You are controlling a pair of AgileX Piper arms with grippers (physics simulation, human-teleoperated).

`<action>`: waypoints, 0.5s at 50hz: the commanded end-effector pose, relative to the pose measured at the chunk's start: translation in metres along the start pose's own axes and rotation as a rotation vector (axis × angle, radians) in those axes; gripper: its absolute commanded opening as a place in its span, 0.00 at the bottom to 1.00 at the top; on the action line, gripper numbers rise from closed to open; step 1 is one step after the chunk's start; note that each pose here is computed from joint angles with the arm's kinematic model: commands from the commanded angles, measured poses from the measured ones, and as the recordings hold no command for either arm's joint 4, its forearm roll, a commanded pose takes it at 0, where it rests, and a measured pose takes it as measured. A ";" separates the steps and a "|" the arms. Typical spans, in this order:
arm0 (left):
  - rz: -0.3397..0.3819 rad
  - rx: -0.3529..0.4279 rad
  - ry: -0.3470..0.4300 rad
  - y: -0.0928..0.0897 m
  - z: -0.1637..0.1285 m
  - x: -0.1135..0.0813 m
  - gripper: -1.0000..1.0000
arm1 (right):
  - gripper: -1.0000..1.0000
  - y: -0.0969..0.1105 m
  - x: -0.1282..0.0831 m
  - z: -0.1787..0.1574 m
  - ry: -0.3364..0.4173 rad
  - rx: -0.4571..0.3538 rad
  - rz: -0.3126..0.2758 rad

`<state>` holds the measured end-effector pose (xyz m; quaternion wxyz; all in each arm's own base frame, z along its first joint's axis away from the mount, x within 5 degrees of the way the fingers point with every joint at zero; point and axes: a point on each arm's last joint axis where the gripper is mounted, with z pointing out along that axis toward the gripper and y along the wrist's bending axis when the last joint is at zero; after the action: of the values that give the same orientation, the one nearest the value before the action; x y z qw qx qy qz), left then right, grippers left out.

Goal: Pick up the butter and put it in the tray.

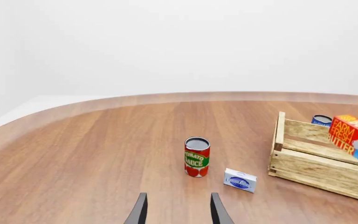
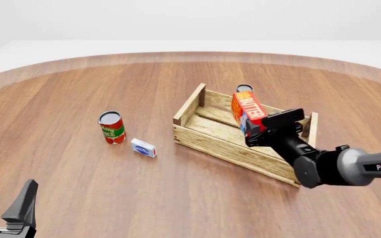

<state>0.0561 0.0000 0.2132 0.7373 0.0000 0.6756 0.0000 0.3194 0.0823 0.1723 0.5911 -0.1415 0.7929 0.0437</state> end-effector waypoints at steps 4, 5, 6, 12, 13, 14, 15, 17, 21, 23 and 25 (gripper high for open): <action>0.000 0.000 0.000 0.000 0.000 0.000 1.00 | 0.00 0.002 -0.003 0.005 -0.023 -0.006 0.023; 0.000 0.000 0.000 0.000 0.000 0.000 1.00 | 0.00 0.002 -0.002 0.006 -0.023 -0.007 0.025; 0.000 0.000 0.000 0.000 0.000 0.000 1.00 | 0.00 0.002 -0.002 0.006 -0.023 -0.007 0.025; 0.000 0.000 0.000 0.000 0.000 0.000 1.00 | 0.00 0.003 0.001 0.008 -0.018 -0.009 0.031; 0.000 0.000 0.000 0.000 0.000 0.000 1.00 | 0.00 0.003 0.002 0.008 -0.018 -0.009 0.031; 0.000 0.000 0.000 0.000 0.000 0.000 1.00 | 0.00 0.003 0.002 0.008 -0.017 -0.009 0.031; 0.000 0.000 0.000 0.000 0.000 0.000 1.00 | 0.00 0.003 0.002 0.008 -0.017 -0.009 0.031; 0.000 0.000 0.000 0.000 0.000 0.000 1.00 | 0.00 0.003 0.003 0.010 -0.015 -0.007 0.031; 0.000 0.000 0.000 0.000 0.000 0.000 1.00 | 0.00 0.003 0.004 0.010 -0.013 -0.007 0.032; 0.000 0.000 0.000 0.000 0.000 0.000 1.00 | 0.00 0.003 0.005 0.011 -0.012 -0.007 0.032; 0.000 0.000 0.000 0.000 0.000 0.000 1.00 | 0.00 0.003 0.006 0.011 -0.011 -0.008 0.032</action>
<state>0.0561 0.0000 0.2132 0.7373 0.0000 0.6756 0.0000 0.3236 0.0855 0.1593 0.5837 -0.1382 0.7986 0.0498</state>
